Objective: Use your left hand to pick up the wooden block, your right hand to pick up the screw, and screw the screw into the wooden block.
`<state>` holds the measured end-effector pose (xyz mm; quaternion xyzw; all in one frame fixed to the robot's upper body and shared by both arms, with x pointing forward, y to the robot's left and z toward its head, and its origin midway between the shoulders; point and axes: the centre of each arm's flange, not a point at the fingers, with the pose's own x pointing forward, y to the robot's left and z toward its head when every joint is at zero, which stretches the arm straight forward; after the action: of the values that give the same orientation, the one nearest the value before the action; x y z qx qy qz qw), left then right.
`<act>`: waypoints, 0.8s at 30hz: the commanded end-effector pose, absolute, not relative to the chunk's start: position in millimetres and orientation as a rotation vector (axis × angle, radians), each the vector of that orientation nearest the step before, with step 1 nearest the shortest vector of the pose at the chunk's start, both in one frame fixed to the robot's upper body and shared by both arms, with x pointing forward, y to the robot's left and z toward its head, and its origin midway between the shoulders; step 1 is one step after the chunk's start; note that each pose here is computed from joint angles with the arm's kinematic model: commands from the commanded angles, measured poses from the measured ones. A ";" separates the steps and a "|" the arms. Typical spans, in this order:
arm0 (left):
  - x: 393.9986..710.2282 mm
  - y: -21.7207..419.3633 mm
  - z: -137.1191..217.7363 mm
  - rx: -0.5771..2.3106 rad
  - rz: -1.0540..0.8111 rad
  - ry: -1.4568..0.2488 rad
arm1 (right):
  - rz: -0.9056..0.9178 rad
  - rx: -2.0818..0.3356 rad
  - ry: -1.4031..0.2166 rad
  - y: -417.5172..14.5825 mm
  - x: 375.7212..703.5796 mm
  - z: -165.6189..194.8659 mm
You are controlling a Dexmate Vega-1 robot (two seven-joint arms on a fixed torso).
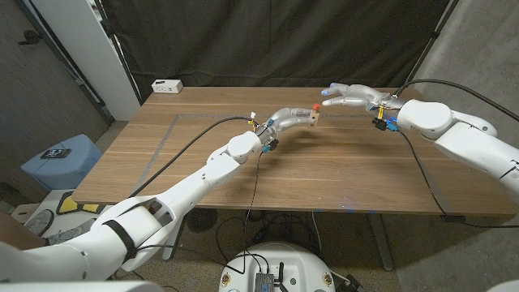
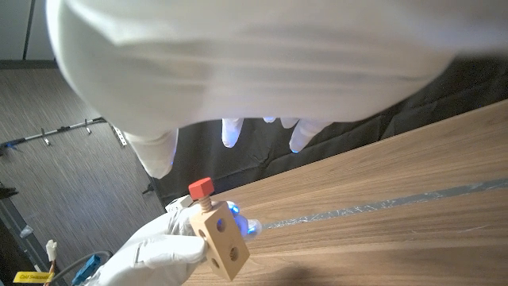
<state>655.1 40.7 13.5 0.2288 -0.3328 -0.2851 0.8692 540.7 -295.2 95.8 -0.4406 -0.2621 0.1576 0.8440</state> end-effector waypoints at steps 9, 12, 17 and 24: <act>657.9 37.4 14.7 0.495 -0.590 -0.716 | 0.288 -1.113 -0.474 -291.5 527.2 121.2; 657.5 36.0 14.4 0.499 -0.591 -0.718 | 0.286 -1.139 -0.465 -290.1 524.4 123.5; 656.0 34.8 13.8 0.503 -0.591 -0.720 | 0.271 -1.184 -0.453 -286.5 518.3 126.4; 652.0 32.6 11.7 0.510 -0.595 -0.725 | 0.269 -1.252 -0.437 -277.8 511.6 129.2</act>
<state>656.2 35.9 14.3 0.2393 -0.3435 -0.2817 0.8634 521.3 -286.7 123.2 -0.5393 -0.2179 0.1328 0.8025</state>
